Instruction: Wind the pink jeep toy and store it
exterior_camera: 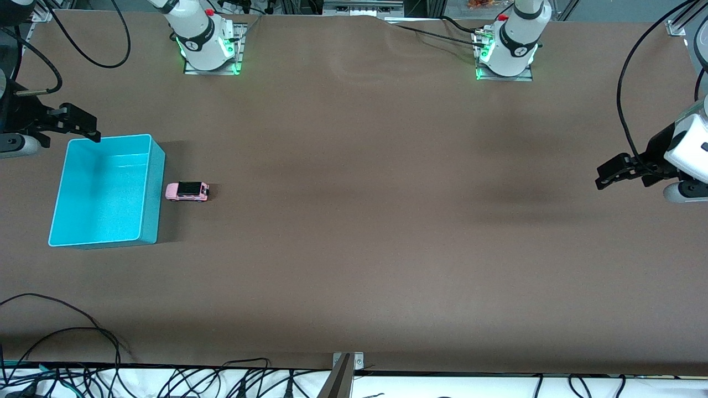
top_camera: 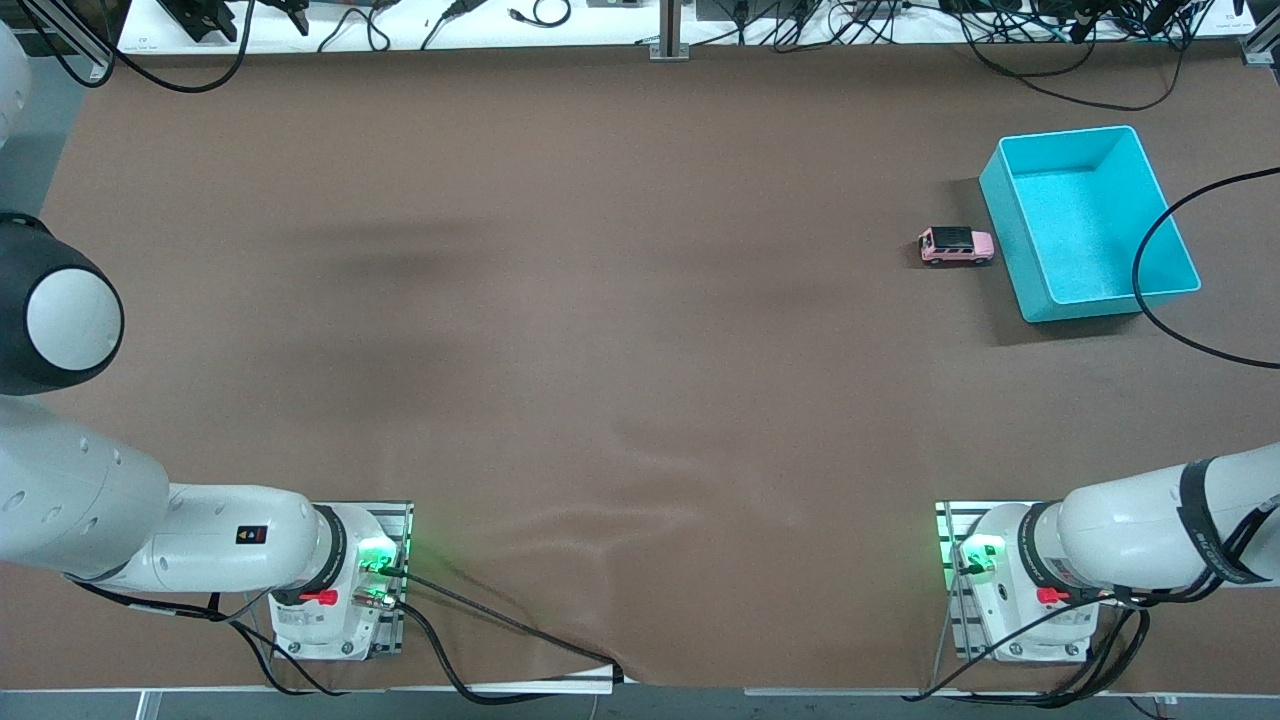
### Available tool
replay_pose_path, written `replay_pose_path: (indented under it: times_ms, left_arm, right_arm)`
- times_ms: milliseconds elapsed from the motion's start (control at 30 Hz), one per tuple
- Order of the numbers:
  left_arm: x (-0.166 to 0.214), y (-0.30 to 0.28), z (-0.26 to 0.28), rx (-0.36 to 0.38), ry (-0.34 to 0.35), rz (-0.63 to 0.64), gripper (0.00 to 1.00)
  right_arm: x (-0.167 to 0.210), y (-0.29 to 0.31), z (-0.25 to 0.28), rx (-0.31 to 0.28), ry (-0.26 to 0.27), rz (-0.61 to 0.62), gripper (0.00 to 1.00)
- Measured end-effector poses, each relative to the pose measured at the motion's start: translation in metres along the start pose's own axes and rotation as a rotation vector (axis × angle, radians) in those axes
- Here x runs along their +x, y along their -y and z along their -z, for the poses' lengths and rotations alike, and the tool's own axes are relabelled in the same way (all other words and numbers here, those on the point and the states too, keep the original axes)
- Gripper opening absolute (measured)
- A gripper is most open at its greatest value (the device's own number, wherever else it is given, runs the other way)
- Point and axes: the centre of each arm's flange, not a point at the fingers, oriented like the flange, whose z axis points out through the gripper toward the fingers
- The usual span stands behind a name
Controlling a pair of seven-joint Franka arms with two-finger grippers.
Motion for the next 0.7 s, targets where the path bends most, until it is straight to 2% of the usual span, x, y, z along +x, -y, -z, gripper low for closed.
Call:
replay_pose_path:
  times_ms: [233, 400, 700]
  left_arm:
    - [-0.004, -0.007, 0.005, 0.005, -0.003, -0.01, 1.0]
    - [-0.005, -0.004, 0.006, -0.02, 0.0, 0.004, 1.0]
    - [-0.006, 0.002, 0.004, -0.029, 0.006, 0.017, 1.0]
  right_arm:
    - [0.0, -0.003, -0.002, 0.024, 0.003, -0.01, 1.0]
    - [0.001, -0.006, -0.005, 0.039, 0.01, -0.016, 1.0]
    - [0.002, -0.003, -0.016, 0.044, 0.05, -0.039, 1.0]
